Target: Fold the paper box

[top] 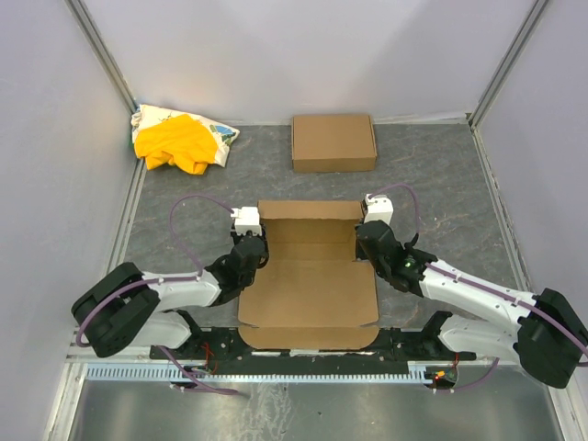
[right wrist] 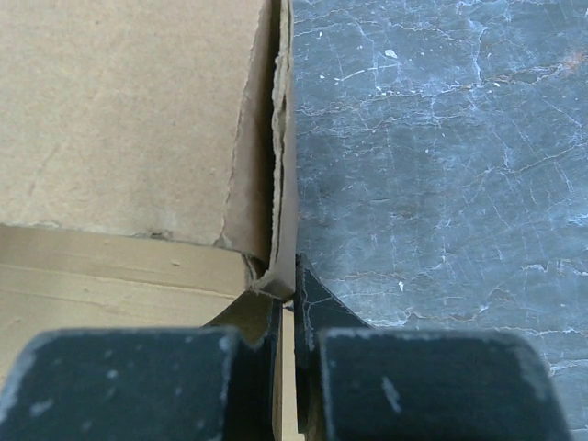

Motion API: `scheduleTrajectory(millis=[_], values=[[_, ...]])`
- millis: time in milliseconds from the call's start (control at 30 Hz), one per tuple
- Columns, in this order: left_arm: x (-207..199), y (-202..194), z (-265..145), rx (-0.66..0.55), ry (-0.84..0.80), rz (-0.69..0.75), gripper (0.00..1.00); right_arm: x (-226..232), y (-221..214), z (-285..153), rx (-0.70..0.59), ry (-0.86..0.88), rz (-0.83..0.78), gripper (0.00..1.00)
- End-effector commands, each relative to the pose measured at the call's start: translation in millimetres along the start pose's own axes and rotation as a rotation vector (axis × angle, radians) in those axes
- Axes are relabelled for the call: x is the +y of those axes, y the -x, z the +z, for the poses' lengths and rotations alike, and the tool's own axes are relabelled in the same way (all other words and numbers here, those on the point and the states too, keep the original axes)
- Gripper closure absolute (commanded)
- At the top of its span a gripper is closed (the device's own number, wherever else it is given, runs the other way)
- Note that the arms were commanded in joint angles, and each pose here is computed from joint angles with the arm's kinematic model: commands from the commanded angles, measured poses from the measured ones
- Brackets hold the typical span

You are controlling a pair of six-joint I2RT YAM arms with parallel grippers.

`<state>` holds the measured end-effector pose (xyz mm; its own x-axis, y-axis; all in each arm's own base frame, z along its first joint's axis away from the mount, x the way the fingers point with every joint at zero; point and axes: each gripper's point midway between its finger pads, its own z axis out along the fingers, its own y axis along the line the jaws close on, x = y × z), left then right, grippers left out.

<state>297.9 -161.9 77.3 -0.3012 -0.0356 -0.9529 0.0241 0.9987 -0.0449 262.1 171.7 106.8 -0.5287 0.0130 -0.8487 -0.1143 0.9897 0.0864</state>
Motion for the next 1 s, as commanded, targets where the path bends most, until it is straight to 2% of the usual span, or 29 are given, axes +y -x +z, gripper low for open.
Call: scheduleTrajectory(millis=[0,133,233,300,333,367,533,567,667,733,867,967], values=[[9,5,-7,-0.024,0.016,-0.043,0.53,-9,-2,0,0.019,-0.053,0.006,0.98],[10,-6,-7,0.012,0.020,-0.018,0.57,-9,-1,-1,0.013,-0.052,0.015,0.98],[4,-15,-5,0.044,0.005,-0.009,0.63,-8,1,-1,0.015,-0.053,0.017,0.98],[-1,-18,-4,0.058,-0.002,-0.007,0.74,-8,3,-2,0.013,-0.054,0.018,0.98],[-2,-20,-4,0.064,0.000,-0.004,0.82,-8,2,-2,0.015,-0.055,0.017,0.98],[-3,-20,-3,0.069,0.004,0.000,0.95,-8,3,-2,0.014,-0.055,0.018,0.98],[-6,-14,-5,0.070,0.015,0.018,0.97,-8,2,-2,0.023,-0.060,0.015,0.98],[-7,-12,-6,0.069,0.013,0.012,0.94,-8,3,-1,0.025,-0.063,0.016,0.98],[-17,-4,-12,0.080,-0.043,-0.010,0.63,-10,4,0,0.038,-0.098,0.025,0.98],[-24,1,-19,0.102,-0.088,-0.028,0.49,-10,7,0,0.052,-0.119,0.029,0.98],[-28,9,-37,0.136,-0.147,-0.079,0.35,-5,16,0,0.058,-0.128,0.035,0.98],[-30,18,-56,0.166,-0.205,-0.123,0.35,-2,26,-1,0.047,-0.124,0.033,0.98]])
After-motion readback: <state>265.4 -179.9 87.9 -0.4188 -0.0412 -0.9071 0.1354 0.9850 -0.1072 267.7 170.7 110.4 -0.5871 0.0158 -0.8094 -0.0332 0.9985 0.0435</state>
